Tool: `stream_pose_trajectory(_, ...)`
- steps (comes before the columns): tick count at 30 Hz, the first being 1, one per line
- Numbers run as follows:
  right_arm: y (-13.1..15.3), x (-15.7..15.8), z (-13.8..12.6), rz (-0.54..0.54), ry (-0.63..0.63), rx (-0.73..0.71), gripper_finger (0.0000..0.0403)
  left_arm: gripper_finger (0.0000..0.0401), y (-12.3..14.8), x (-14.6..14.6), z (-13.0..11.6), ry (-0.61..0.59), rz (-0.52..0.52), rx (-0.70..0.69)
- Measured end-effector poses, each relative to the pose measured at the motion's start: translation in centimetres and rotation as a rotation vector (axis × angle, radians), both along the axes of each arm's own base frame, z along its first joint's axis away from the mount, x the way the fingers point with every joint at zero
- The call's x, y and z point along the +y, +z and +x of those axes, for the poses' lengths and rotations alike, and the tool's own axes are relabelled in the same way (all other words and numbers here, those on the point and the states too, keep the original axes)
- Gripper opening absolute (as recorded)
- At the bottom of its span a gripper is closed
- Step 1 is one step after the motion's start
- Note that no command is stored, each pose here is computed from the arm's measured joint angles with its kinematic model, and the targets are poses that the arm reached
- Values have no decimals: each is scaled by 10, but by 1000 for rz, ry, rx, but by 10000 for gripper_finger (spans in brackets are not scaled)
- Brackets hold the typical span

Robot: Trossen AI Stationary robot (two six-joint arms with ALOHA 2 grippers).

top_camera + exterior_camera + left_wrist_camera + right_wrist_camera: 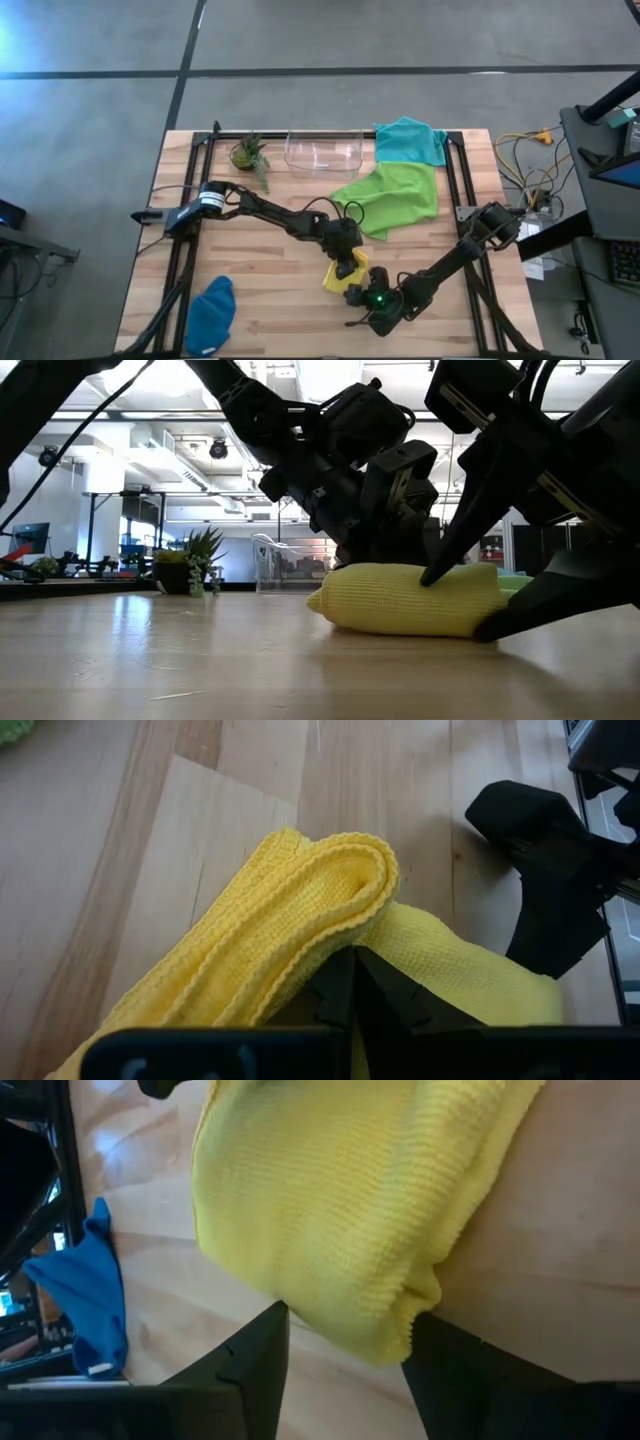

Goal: Fold microfiber towels
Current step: Put the yellow towel into the bin

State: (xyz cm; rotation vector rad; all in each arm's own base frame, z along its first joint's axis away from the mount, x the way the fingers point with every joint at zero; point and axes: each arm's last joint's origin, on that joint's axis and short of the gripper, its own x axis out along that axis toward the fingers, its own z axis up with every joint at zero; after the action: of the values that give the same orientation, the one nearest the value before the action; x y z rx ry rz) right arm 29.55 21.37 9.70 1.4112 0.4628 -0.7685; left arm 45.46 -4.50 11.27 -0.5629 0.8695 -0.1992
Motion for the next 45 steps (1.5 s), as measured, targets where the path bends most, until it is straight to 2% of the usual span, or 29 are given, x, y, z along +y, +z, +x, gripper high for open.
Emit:
stream_pose_trajectory(9, 3, 0, -2, -27, 18, 3, 105, 0, 0, 1, 0, 1, -1, 0)
stream_pose_trajectory(17, 9, -2, -7, -90, 59, 28, 19, 0, 0, 13, 1, 23, -5, 3)
stream_pose_trajectory(23, 13, 2, -8, -107, 88, 30, 11, 0, 8, 25, 1, 48, 31, -15)
stream_pose_trajectory(26, 22, 3, -7, -127, 120, 20, 10, 0, 22, 29, -2, 82, 132, -47)
stream_pose_trajectory(32, 52, 6, -9, -130, 214, -34, 10, 0, 70, 42, -8, 149, 325, -158)
stream_pose_trajectory(39, 88, -10, -13, -179, 259, -61, 9, 0, 117, 53, -28, 159, 358, -201)
stream_pose_trajectory(45, 130, -45, -16, -256, 322, -79, 9, 0, 162, 60, -65, 236, 415, -225)
